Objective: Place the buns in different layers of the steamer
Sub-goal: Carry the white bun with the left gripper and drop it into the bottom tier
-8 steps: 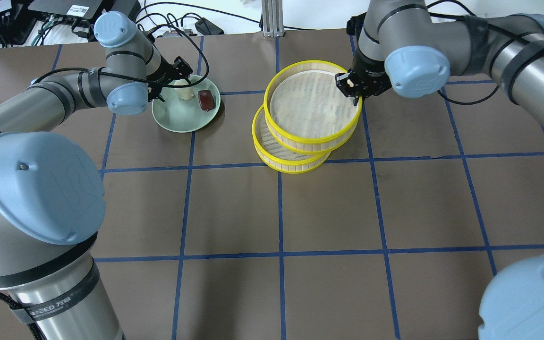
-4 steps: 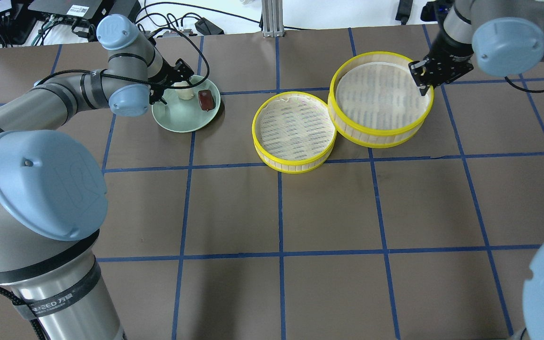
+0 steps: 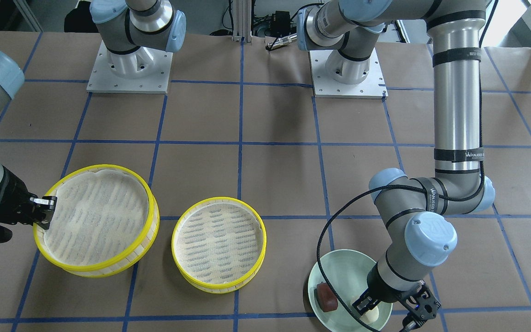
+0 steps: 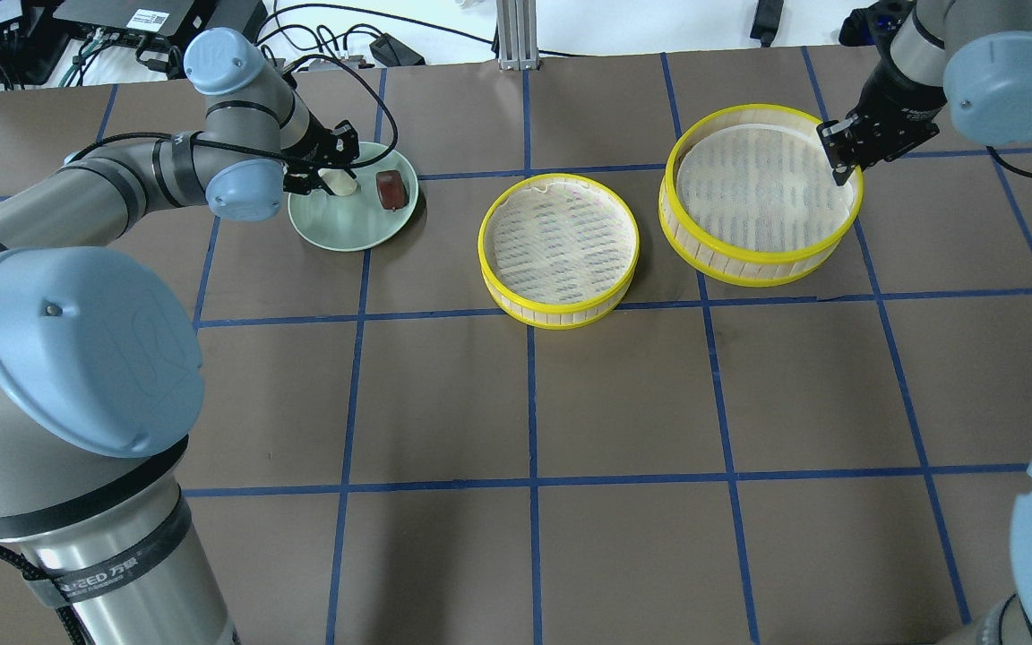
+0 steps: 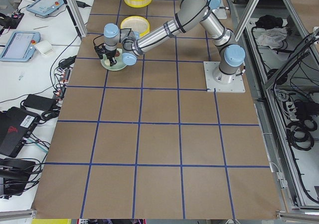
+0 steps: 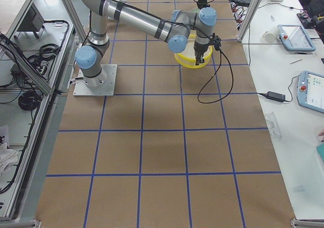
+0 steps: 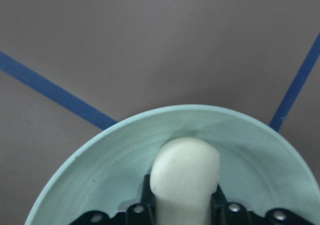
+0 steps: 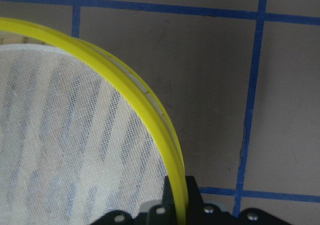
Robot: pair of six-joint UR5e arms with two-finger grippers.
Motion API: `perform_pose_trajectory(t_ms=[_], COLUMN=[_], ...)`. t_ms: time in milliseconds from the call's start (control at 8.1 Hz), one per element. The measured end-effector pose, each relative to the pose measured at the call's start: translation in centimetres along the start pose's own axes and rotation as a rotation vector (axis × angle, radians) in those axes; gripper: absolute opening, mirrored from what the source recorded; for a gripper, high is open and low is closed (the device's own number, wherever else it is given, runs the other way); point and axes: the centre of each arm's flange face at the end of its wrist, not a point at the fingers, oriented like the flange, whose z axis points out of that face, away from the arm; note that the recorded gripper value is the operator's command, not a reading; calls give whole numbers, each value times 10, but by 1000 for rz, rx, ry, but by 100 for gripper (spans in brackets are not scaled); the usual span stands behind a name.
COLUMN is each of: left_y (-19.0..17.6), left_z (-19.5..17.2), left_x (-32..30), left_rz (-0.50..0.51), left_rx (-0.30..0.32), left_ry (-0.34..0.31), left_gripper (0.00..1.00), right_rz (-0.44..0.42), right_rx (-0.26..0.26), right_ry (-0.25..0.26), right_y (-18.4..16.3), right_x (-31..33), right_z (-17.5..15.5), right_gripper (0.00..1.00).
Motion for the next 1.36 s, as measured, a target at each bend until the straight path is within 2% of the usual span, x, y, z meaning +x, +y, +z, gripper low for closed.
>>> perform_pose_trajectory(t_ms=[370, 741, 988, 1358], left_y=[2, 24, 64, 156], left_z=[-30, -101, -123, -131], left_x=[5, 28, 71, 143], left_rz=[0, 32, 63, 107], left_rx=[3, -14, -8, -23], left_ry=[5, 12, 40, 85], left_gripper=[0, 0, 0, 0], right_rz=[-2, -2, -3, -5], right_rx=[-5, -6, -7, -8], right_ry=[-3, -2, -2, -4], right_y=[1, 1, 1, 1], right_x=[1, 1, 1, 1], right_z=[3, 3, 4, 5], right_gripper=[0, 0, 0, 0])
